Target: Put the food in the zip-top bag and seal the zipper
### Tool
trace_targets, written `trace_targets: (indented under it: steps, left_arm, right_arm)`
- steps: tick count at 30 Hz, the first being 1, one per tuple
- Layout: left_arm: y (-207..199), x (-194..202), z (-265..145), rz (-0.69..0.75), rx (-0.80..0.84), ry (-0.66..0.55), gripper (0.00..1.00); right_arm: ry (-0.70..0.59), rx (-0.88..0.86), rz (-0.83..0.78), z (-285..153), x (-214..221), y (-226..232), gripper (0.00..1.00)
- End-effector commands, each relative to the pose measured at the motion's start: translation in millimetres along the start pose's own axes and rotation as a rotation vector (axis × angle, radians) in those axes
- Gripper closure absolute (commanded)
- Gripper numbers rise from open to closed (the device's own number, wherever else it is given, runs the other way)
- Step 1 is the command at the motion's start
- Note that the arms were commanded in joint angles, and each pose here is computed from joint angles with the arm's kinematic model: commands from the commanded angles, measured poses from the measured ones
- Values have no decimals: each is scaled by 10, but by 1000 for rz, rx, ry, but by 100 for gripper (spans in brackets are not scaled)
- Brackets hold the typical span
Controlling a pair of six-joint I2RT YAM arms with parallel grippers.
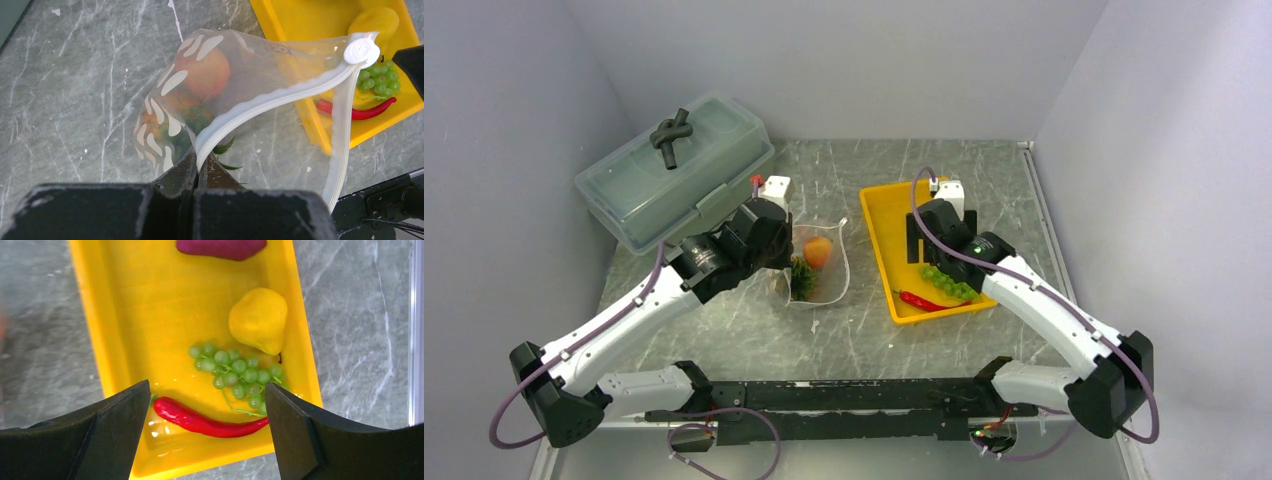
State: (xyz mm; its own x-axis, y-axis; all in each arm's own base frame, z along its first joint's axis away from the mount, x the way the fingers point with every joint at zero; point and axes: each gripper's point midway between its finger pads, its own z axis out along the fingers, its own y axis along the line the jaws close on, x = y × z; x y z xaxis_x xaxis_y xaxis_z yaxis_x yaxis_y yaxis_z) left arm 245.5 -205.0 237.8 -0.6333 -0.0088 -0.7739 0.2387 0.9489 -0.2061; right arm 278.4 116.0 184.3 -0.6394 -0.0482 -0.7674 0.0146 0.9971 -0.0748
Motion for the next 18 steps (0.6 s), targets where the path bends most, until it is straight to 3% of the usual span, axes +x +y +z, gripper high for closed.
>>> trace_targets:
  steps: [1,18]
  left_arm:
    - [-17,-217,-134,-13,24,-78,100]
    - [66,-201,-215,-14,17,-94,100]
  right_arm:
    - [9,44,59,253,20,-92,12]
    - [120,208,154,1032,235,-443,10]
